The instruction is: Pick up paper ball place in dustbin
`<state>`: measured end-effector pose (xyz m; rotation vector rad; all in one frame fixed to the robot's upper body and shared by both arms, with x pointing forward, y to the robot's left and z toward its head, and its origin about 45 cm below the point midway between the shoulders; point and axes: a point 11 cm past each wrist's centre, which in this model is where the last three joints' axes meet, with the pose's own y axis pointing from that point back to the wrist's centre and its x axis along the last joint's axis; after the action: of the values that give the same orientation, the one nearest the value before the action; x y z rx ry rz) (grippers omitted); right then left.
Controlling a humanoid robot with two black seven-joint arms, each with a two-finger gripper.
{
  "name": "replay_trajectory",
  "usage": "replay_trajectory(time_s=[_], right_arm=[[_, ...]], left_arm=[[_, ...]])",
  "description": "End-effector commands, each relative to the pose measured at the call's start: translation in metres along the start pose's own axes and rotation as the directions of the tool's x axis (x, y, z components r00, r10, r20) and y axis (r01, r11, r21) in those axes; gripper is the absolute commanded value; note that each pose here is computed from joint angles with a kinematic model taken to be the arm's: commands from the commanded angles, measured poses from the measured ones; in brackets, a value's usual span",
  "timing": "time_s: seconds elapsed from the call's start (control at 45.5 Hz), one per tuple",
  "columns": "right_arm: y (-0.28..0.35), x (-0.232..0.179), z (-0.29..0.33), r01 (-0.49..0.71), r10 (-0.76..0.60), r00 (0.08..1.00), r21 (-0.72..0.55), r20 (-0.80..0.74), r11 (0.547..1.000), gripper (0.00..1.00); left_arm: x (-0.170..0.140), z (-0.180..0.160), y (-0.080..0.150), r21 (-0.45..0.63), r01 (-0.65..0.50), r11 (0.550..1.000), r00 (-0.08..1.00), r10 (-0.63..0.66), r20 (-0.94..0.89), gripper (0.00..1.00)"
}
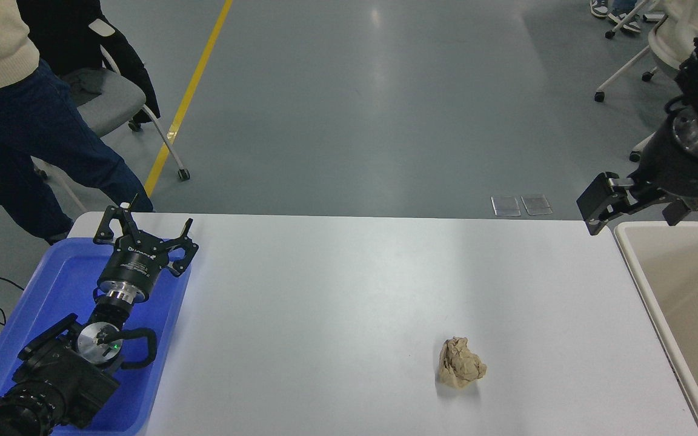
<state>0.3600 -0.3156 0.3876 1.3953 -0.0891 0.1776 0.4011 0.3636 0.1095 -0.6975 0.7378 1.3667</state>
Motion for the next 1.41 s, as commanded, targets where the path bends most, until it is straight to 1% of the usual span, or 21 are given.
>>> replay_trajectory(time_s=[0.0, 0.484, 0.637, 0.791, 0.923, 1.011, 1.165, 1.253, 1.319, 1.385], right_arm=[[0.0, 0.0, 0.001, 0.0, 0.0, 1.0, -0.001, 0.001, 1.0, 1.0], [-0.009, -0.003, -0.001, 0.022, -0.022, 1.0, 0.014, 0.002, 1.0, 1.0], [-0.011, -0.001, -0.014, 0.021, -0.021, 1.0, 0.041, -0.02, 0.999, 1.0], [-0.028, 0.0, -0.059, 0.049, -0.035, 0.997, 0.182, -0.075, 0.982, 1.0], [-0.066, -0.016, -0.089, 0.139, -0.113, 0.988, 0.275, -0.11, 0.951, 1.0], [-0.092, -0.017, -0.099, 0.079, -0.058, 0.995, 0.309, -0.078, 0.948, 1.0], [-0.135, -0.024, -0.12, -0.001, 0.028, 0.996, 0.307, -0.084, 0.952, 1.0], [-0.153, -0.026, -0.121, -0.057, 0.077, 0.996, 0.312, -0.051, 0.948, 1.0], [-0.17, -0.035, -0.12, -0.064, 0.078, 0.996, 0.313, -0.032, 0.948, 0.99], [-0.186, -0.047, -0.122, -0.046, 0.066, 0.996, 0.307, -0.054, 0.951, 0.99]], left_arm=[[0.0, 0.0, 0.0, -0.001, 0.0, 1.0, 1.0, 0.0, 0.0, 1.0], [0.0, 0.0, 0.0, -0.001, 0.0, 1.0, 1.0, 0.0, 0.0, 1.0], [0.0, 0.0, 0.0, -0.001, 0.0, 1.0, 1.0, 0.0, 0.0, 1.0], [0.0, 0.0, 0.0, -0.001, 0.0, 1.0, 1.0, 0.0, 0.0, 1.0], [0.0, 0.0, 0.0, 0.0, 0.0, 1.0, 1.0, 0.0, 0.001, 1.0], [0.0, 0.0, 0.0, 0.002, 0.0, 1.0, 1.0, 0.0, 0.001, 1.0], [0.0, 0.0, 0.0, 0.002, 0.0, 1.0, 1.0, 0.0, 0.001, 1.0], [0.0, 0.0, 0.0, 0.002, 0.0, 1.0, 1.0, 0.0, 0.001, 1.0], [0.0, 0.0, 0.0, 0.002, 0.0, 1.0, 1.0, 0.0, 0.001, 1.0], [-0.001, 0.0, -0.001, 0.001, 0.002, 1.0, 1.0, -0.002, 0.001, 1.0]])
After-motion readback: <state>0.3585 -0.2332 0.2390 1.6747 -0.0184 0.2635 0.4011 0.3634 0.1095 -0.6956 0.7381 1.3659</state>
